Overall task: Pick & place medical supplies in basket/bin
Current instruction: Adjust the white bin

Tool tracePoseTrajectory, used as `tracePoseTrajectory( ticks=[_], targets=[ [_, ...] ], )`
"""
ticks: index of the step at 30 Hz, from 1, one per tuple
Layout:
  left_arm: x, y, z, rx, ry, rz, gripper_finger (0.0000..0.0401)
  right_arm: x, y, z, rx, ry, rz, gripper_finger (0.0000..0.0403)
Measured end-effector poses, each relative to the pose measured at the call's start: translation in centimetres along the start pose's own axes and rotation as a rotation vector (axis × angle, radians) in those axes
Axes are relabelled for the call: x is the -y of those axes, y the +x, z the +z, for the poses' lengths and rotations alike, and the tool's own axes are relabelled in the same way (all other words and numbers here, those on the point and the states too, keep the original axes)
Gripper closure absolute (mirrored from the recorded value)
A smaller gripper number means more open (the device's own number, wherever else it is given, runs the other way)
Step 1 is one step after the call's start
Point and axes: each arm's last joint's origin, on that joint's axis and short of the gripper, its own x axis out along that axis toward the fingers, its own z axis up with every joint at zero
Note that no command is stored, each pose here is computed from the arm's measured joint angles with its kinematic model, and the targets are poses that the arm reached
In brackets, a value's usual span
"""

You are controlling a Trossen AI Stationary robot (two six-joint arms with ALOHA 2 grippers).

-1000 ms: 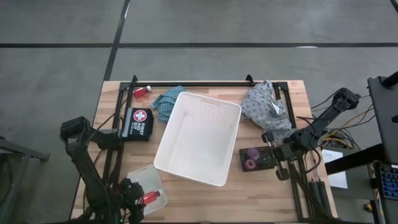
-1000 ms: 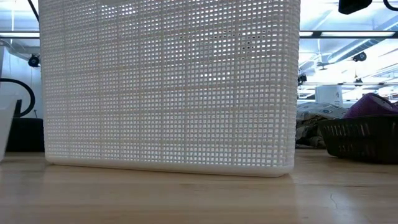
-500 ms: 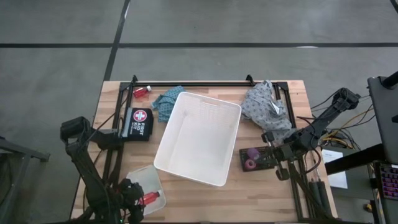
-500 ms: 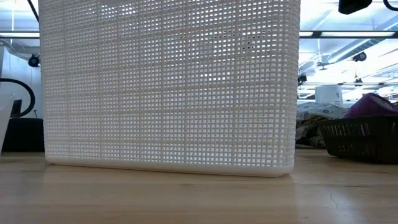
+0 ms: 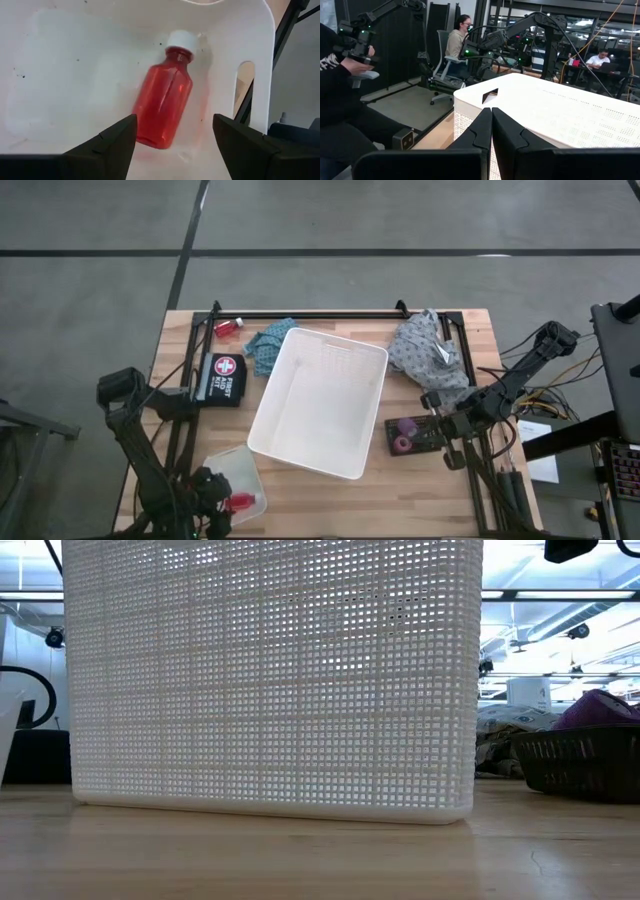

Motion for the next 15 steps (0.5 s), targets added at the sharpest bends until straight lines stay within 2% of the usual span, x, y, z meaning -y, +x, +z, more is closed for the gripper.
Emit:
tracePoseTrajectory(
  ticks=[9,15],
  targets=[
    [0.2,0.2,0.6,0.046,0.037,-0.009,0.014,0.0,0.0,0.0,0.0,0.0,0.0,0.0394],
    [-0.3,-0.2,1.7,0.062,0.083,0.039,0.0137,0.0,0.0,0.0,0.0,0.0,0.0,0.0394]
  ],
)
